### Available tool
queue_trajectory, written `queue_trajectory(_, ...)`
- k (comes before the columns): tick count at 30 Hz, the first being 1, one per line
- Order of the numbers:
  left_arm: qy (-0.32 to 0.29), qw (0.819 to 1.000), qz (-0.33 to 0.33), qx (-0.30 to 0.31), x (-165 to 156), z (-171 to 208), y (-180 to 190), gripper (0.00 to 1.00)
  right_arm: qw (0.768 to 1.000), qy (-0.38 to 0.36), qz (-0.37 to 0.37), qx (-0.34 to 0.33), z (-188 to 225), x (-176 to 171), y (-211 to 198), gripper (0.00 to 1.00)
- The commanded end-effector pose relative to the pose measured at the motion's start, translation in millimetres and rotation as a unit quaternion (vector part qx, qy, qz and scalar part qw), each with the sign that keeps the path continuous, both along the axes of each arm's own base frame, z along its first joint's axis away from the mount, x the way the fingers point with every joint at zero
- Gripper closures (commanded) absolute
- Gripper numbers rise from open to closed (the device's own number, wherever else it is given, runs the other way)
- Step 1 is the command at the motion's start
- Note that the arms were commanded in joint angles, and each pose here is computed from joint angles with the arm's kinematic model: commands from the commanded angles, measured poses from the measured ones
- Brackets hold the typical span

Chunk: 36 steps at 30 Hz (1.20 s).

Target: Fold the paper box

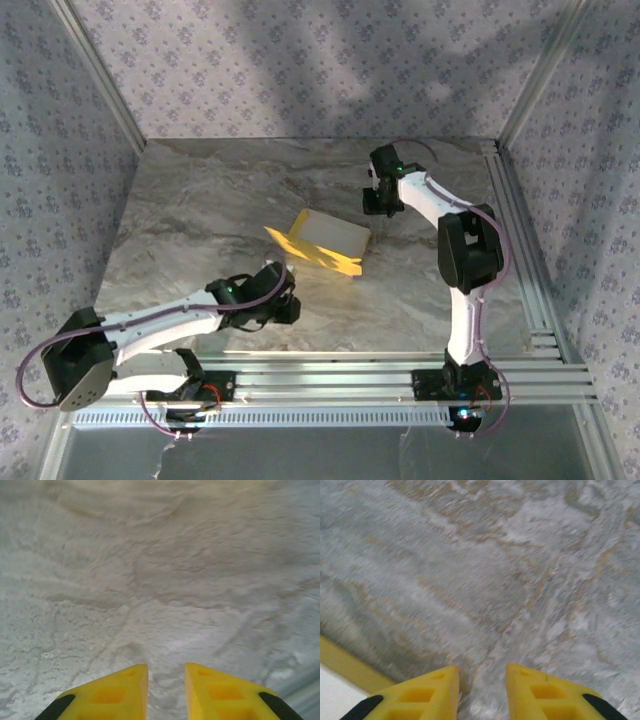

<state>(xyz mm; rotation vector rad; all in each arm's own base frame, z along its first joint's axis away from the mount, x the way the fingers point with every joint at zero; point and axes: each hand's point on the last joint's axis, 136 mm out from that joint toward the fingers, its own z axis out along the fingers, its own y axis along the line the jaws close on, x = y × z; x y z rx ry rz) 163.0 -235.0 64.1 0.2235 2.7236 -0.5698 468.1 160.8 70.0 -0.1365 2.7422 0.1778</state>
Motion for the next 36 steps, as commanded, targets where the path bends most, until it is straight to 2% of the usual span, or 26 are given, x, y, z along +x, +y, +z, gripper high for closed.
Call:
queue_trajectory(1, -0.058, 0.991, 0.065, -0.104, 47.5, 33.8, -36.6, 0.76, 0.997, 0.061, -0.023, -0.028, -23.5, -14.2, -9.6, 0.7)
queue_trajectory(6, -0.069, 0.984, 0.112, -0.122, 101.6, 28.9, -34.8, 0.78, 0.996, 0.085, -0.02, -0.018, -37.1, -28.2, -5.6, 0.71)
queue_trajectory(11, -0.065, 0.981, 0.137, -0.124, 140.2, 23.6, -28.6, 0.8, 0.996, 0.092, -0.003, 0.01, -36.8, -47.7, 5.1, 0.71)
queue_trajectory(18, -0.076, 0.977, 0.163, -0.118, 198.0, 34.5, -9.6, 0.8, 0.996, 0.089, 0.005, 0.022, -39.5, -91.9, 17.5, 0.71)
queue_trajectory(23, -0.063, 0.975, 0.146, -0.152, 244.3, 38.9, -10.9, 0.81, 0.996, 0.069, 0.016, 0.052, -31.8, -124.7, 60.2, 0.72)
queue_trajectory(29, -0.05, 0.983, 0.093, -0.15, 288.7, 50.8, -17.3, 0.81, 0.993, 0.06, 0.002, 0.098, -31.3, -157.0, 112.7, 0.72)
queue_trajectory(32, -0.063, 0.987, 0.097, -0.112, 299.9, 61.6, -3.1, 0.79, 0.995, 0.03, -0.01, 0.096, -13.9, -156.8, 110.4, 0.72)
queue_trajectory(36, -0.099, 0.979, 0.165, -0.07, 297.6, 90.7, 49.5, 0.65, 0.995, -0.042, -0.036, 0.08, 29.7, -144.8, 72.7, 0.68)
